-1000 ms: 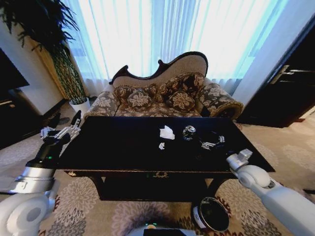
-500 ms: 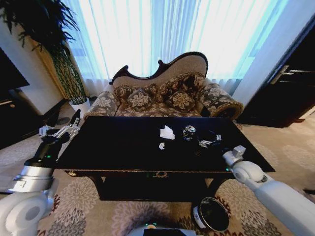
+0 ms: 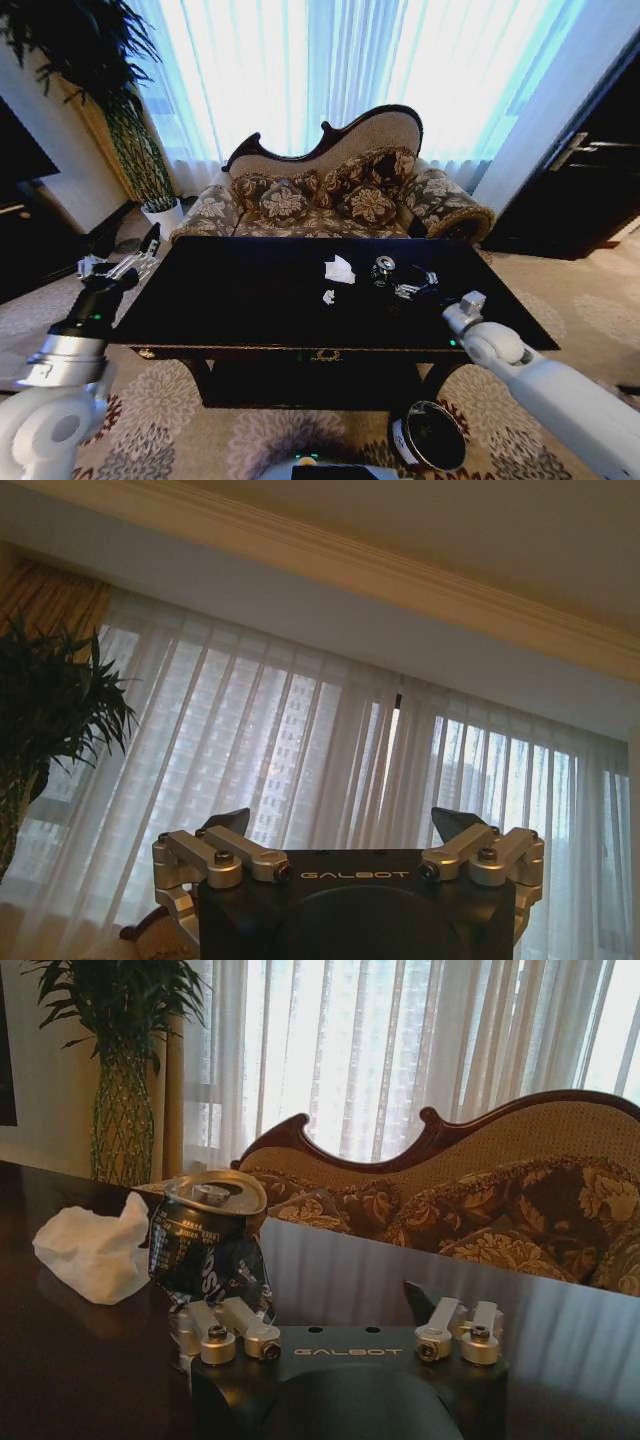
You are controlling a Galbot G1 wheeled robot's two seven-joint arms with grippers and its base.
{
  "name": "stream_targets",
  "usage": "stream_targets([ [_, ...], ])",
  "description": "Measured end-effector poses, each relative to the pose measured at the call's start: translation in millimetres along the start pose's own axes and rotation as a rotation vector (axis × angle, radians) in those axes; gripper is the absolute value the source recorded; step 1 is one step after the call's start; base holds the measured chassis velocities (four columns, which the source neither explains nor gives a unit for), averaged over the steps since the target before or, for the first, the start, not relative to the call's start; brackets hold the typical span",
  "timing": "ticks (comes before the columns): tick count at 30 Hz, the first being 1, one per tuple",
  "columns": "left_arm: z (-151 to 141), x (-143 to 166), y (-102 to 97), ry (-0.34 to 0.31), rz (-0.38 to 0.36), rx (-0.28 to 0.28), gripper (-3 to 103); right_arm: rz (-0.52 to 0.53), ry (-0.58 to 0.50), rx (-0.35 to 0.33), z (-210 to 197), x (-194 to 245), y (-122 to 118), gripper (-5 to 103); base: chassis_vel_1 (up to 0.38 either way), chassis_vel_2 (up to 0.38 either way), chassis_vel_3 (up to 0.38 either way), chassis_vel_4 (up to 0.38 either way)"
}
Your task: Move to the front of the table and place the trash on the table into the trash bin.
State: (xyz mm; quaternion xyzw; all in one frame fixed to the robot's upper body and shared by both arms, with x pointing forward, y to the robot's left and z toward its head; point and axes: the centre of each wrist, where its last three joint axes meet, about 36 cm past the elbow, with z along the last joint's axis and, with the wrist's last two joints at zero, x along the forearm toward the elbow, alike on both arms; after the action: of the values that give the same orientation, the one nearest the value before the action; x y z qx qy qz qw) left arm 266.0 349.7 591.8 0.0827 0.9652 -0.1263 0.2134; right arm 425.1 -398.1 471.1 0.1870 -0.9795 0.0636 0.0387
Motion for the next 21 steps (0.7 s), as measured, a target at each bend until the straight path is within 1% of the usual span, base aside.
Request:
stream_targets([
  [1,0.7,-0.2,-0.4,0.001,0.001,0.003,100,0.0,0.001,0.0,-0.5,1.7,-1.1,76,0.0,0.0,0.0,0.0],
  [2,0.7,-0.2,-0.4,0.001,0.001,0.003,100,0.0,0.001,0.0,-0.5,1.7,-1.1,76,0.0,0.0,0.0,0.0],
  [4,2.6,-0.3,-1.7,0.003,0.003,0.01,100,0.0,0.004,0.0,1.0,5.5,-2.8,65,0.0,0.0,0.0,0.0],
  [5,3.0,-0.4,-2.0,0.003,0.003,0.011,100,0.001,0.004,-0.001,1.7,6.7,-3.2,65,0.0,0.0,0.0,0.0],
  [7,4.0,-0.9,-2.7,0.002,0.004,0.012,100,-0.001,0.012,-0.001,6.9,14.0,-5.1,54,0.0,0.0,0.0,0.0],
  [8,4.0,-0.9,-2.7,0.002,0.004,0.012,100,-0.001,0.012,-0.001,6.9,14.0,-5.1,54,0.0,0.0,0.0,0.0],
  [10,4.9,-1.3,-2.4,0.001,0.002,0.009,100,-0.002,0.017,0.005,9.8,20.3,-7.3,43,0.0,0.0,0.0,0.0],
  [11,4.9,-1.3,-2.4,0.001,0.002,0.009,100,-0.002,0.017,0.005,9.8,20.3,-7.3,43,0.0,0.0,0.0,0.0],
  [13,5.3,-1.2,-3.3,0.001,0.003,0.012,100,-0.005,0.021,0.005,11.6,25.5,-7.7,32,0.0,0.0,0.0,0.0],
  [14,5.1,-1.1,-4.0,0.0,0.004,0.012,100,-0.008,0.019,0.003,12.0,27.3,-7.6,32,0.0,0.0,0.0,0.0],
  [16,4.2,-0.6,-4.1,-0.002,0.004,0.008,100,-0.02,0.008,-0.016,13.7,30.9,-2.5,10,0.0,0.0,0.0,0.0],
  [17,4.2,-0.4,-4.1,-0.001,0.003,0.008,100,-0.02,0.006,-0.019,14.1,30.8,-1.6,5,0.0,0.0,0.0,0.0],
  [21,5.0,-0.3,-4.8,0.001,0.005,0.011,100,-0.02,0.003,-0.023,16.5,30.4,0.6,1,0.0,0.0,0.0,0.0],
])
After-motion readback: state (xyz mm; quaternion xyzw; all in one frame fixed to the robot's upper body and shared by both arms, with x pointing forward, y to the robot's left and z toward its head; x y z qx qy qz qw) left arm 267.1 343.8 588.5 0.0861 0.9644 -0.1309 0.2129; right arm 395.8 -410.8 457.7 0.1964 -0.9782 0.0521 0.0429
